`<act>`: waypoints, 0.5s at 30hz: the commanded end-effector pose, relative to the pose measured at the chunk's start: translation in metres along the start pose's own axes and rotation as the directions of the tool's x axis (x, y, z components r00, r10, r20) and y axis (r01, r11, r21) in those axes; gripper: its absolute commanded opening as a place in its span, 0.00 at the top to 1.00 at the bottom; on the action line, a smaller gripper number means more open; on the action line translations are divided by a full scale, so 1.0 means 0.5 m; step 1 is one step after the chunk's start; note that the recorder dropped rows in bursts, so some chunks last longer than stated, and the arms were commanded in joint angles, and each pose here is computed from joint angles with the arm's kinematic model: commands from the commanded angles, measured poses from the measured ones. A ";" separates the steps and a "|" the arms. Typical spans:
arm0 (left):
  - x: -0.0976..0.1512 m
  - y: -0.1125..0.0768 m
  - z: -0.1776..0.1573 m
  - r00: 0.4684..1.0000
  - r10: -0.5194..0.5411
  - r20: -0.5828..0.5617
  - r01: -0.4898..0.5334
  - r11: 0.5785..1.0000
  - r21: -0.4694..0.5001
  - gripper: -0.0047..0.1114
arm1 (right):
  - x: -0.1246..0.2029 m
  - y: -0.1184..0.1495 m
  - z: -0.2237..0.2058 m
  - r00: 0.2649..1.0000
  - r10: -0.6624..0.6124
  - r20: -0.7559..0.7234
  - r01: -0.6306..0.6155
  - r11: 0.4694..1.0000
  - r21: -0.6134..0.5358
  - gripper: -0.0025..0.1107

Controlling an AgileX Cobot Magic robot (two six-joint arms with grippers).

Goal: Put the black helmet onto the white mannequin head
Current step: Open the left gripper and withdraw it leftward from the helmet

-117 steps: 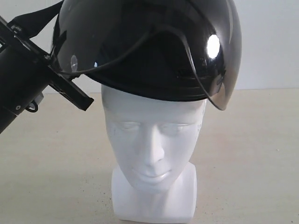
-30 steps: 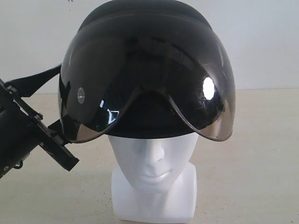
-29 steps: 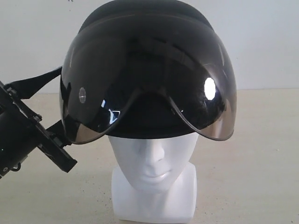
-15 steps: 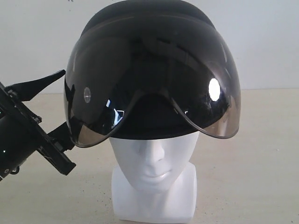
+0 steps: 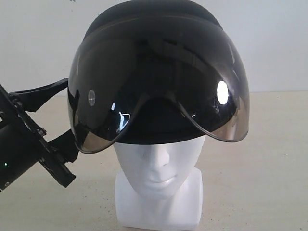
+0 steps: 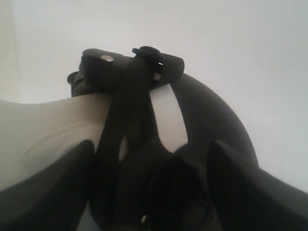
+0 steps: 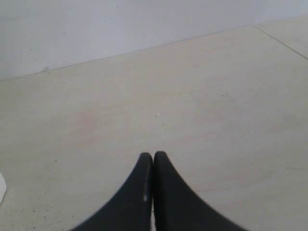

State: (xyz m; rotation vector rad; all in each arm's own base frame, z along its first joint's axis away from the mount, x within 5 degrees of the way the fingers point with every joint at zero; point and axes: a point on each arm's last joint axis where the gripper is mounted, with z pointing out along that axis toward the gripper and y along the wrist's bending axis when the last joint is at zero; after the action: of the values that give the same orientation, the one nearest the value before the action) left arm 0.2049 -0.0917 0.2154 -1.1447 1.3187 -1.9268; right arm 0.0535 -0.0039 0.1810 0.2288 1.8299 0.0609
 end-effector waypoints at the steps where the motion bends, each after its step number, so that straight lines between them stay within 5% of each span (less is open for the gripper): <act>1: 0.002 0.010 -0.004 0.999 0.044 -0.018 -0.045 0.998 -0.042 0.41 | -0.002 0.000 -0.001 1.000 -0.002 0.015 0.002 1.000 0.004 0.98; 15: -0.016 0.050 -0.069 0.997 0.034 0.070 -0.025 0.992 -0.126 0.41 | -0.002 0.000 -0.001 1.000 -0.002 0.015 0.002 1.000 0.004 0.98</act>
State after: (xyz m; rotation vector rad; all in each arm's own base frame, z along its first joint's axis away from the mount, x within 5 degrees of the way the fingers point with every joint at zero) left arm 0.1819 -0.0824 0.1879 -1.2315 1.4288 -1.8189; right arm 0.0535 -0.0039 0.1810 0.2288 1.8299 0.0609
